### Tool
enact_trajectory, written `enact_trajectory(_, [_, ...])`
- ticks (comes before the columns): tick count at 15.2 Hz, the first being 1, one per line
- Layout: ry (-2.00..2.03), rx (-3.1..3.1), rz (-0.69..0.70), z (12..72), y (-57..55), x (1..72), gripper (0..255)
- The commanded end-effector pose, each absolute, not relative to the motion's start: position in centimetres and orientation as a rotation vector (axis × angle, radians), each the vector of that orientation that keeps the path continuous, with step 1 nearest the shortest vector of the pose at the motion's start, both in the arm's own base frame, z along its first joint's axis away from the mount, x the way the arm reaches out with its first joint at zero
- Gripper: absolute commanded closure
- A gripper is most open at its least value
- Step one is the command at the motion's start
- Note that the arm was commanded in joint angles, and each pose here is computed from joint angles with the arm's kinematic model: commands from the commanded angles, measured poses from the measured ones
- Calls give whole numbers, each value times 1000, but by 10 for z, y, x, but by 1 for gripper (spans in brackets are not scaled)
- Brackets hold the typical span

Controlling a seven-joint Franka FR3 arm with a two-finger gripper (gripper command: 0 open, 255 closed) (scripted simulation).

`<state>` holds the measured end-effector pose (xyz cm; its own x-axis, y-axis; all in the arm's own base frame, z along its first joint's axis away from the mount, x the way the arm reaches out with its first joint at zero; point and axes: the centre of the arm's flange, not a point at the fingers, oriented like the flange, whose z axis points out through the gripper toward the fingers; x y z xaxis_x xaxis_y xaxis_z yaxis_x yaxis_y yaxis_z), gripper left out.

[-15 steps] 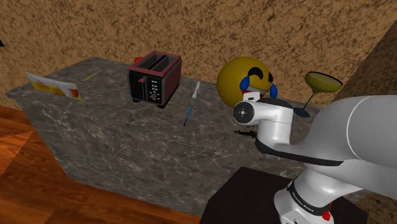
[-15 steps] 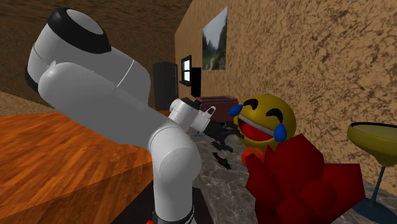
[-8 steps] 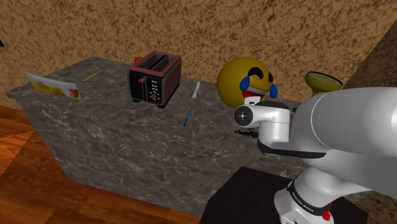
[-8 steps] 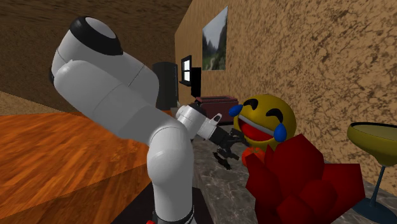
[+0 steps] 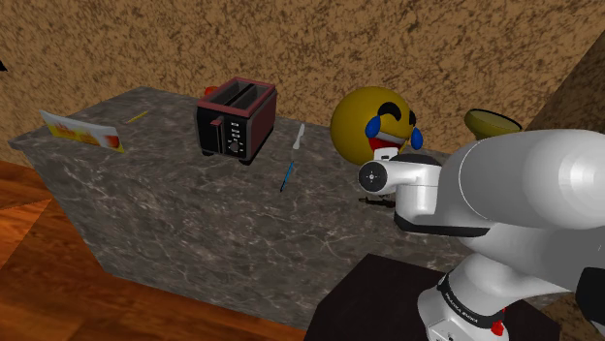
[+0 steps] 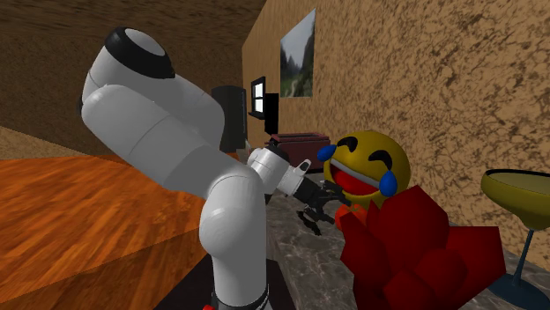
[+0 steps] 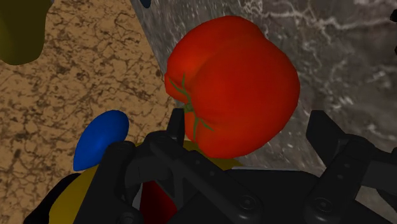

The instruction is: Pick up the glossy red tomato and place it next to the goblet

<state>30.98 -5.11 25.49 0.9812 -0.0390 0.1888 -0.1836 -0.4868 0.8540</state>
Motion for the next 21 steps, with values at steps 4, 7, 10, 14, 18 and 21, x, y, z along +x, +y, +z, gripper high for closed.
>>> enact_trajectory(4, [-156,2076,174,255,-51,310,255])
enact_trajectory(7, [-156,2076,174,255,-51,310,255])
enact_trajectory(10, [-156,2076,174,255,-51,310,255])
enact_trajectory(14, [-156,2076,174,271,-51,310,255])
enact_trajectory(18, [-156,2076,174,292,-51,310,255])
enact_trajectory(21, [-156,2076,174,308,-51,310,255])
